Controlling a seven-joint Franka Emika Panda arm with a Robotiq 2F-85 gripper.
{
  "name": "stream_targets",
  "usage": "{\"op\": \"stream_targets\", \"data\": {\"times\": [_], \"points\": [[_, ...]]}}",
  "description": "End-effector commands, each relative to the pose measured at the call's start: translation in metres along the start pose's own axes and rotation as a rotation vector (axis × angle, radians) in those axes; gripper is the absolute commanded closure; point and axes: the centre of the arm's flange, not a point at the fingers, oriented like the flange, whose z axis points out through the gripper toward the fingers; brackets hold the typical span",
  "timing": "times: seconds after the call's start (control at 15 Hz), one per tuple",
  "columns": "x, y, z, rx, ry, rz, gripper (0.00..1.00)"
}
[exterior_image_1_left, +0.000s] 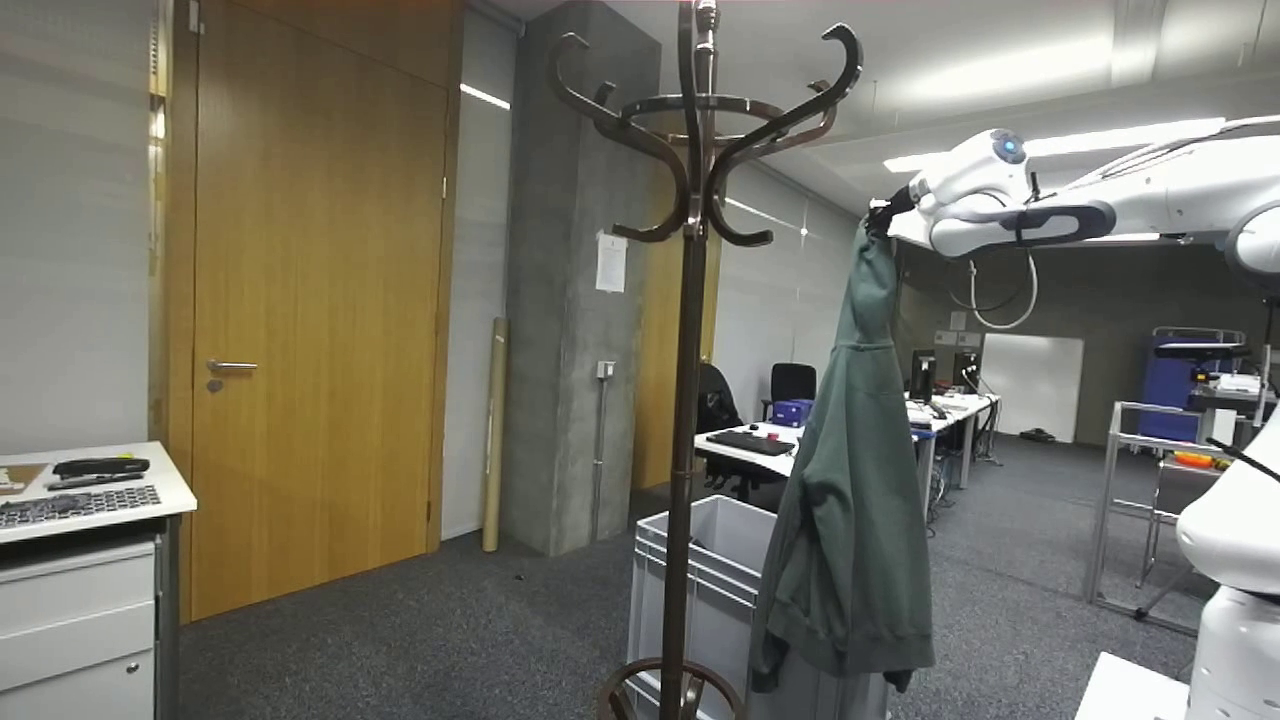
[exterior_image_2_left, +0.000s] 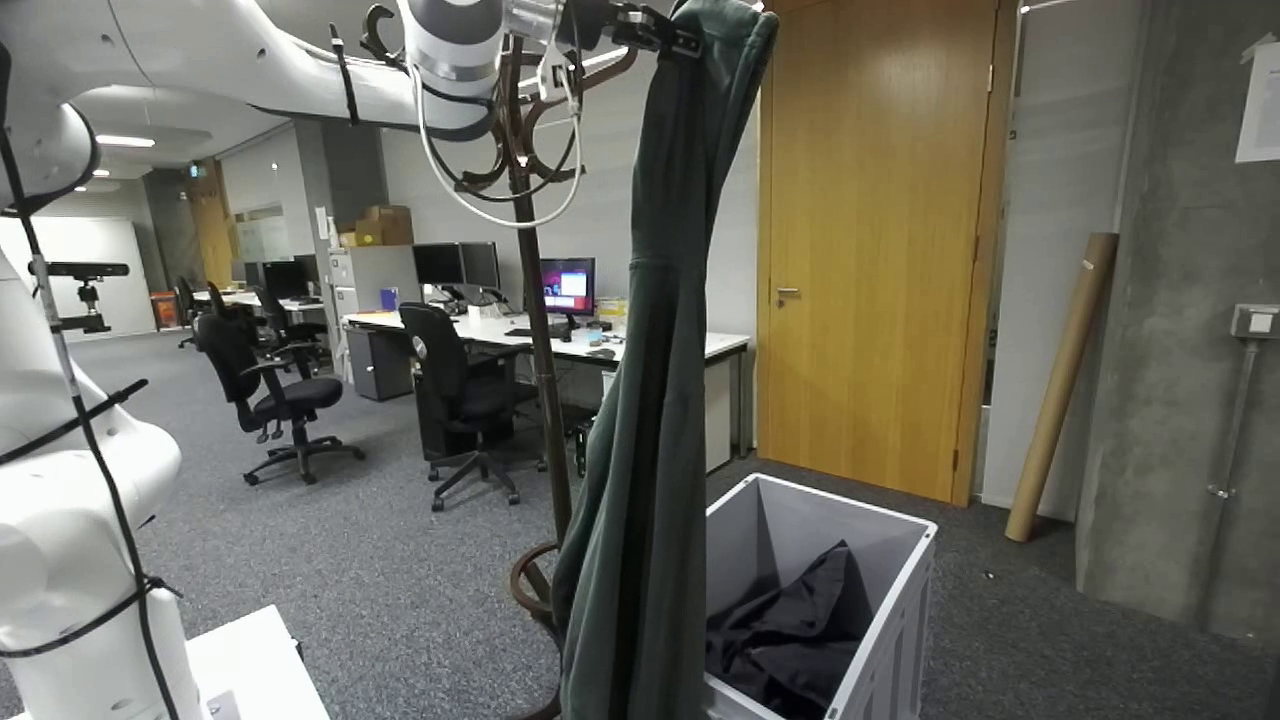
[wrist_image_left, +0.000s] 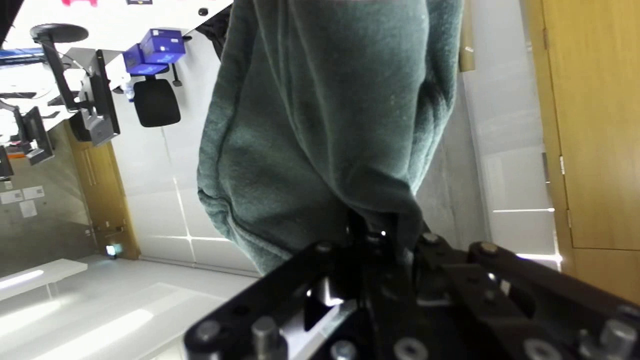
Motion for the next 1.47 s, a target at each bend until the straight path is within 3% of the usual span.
{"op": "stream_targets", "data": {"times": [0.0, 0.6, 0.93, 1.4], "points": [[0.011, -0.007, 0.030, -0.061, 0.071, -0.007, 0.98], [-0.091, -0.030, 0.120, -0.067, -0.227, -0.083, 0.98], [-0.121, -0.035, 0.142, -0.056, -0.294, -0.090, 0.98], [-0.139, -0.035, 0.165, -0.066, -0.352, -0.072, 0.98]]}}
